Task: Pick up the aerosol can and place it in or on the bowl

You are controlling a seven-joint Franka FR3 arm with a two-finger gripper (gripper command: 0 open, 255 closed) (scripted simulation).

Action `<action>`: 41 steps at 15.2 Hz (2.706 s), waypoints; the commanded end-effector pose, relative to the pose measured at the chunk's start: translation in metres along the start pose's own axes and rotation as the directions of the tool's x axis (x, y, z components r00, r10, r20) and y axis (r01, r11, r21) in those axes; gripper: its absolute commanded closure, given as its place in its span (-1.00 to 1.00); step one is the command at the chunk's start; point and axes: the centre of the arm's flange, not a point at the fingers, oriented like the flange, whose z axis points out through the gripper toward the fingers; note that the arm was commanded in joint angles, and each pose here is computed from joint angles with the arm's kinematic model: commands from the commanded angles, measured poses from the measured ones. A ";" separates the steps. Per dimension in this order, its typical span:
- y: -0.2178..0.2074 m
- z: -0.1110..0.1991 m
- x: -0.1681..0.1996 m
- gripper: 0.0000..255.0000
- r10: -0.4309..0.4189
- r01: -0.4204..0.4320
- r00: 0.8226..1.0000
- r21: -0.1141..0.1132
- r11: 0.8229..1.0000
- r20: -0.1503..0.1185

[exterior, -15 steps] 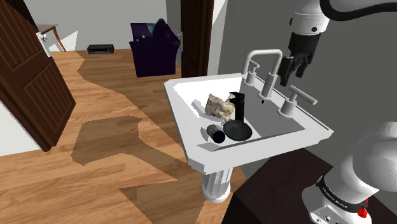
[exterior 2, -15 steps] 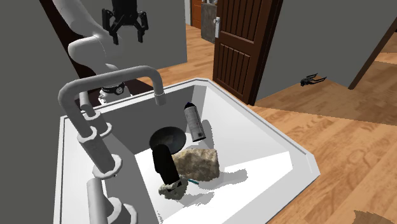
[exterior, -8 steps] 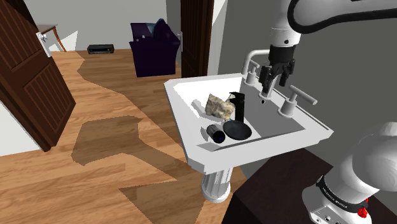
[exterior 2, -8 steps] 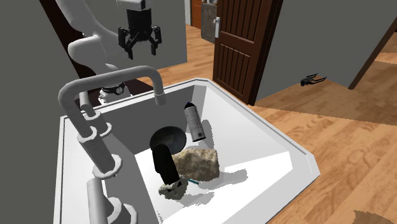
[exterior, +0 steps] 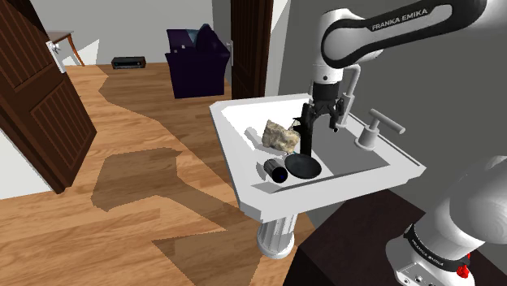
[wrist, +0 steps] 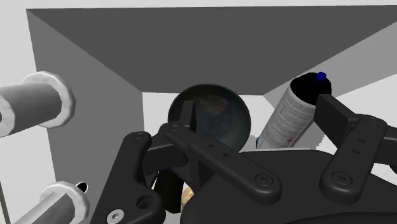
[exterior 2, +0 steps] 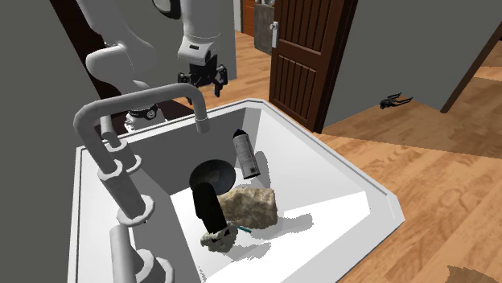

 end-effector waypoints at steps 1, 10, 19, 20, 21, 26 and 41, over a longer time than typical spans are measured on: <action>-0.007 0.019 0.019 -1.00 0.030 -0.031 0.999 0.023 0.999 0.030; -0.039 0.105 0.107 -1.00 0.148 -0.168 0.975 0.110 0.980 0.168; -0.064 0.184 0.170 -1.00 0.228 -0.281 0.932 0.163 0.946 0.282; -0.065 0.189 0.168 -1.00 0.228 -0.281 0.932 0.163 0.946 0.282; -0.066 0.194 0.167 -1.00 0.228 -0.281 0.932 0.163 0.946 0.282; -0.072 0.217 0.162 -1.00 0.228 -0.281 0.932 0.163 0.946 0.282; -0.072 0.217 0.162 1.00 0.228 -0.281 0.932 0.163 0.946 0.282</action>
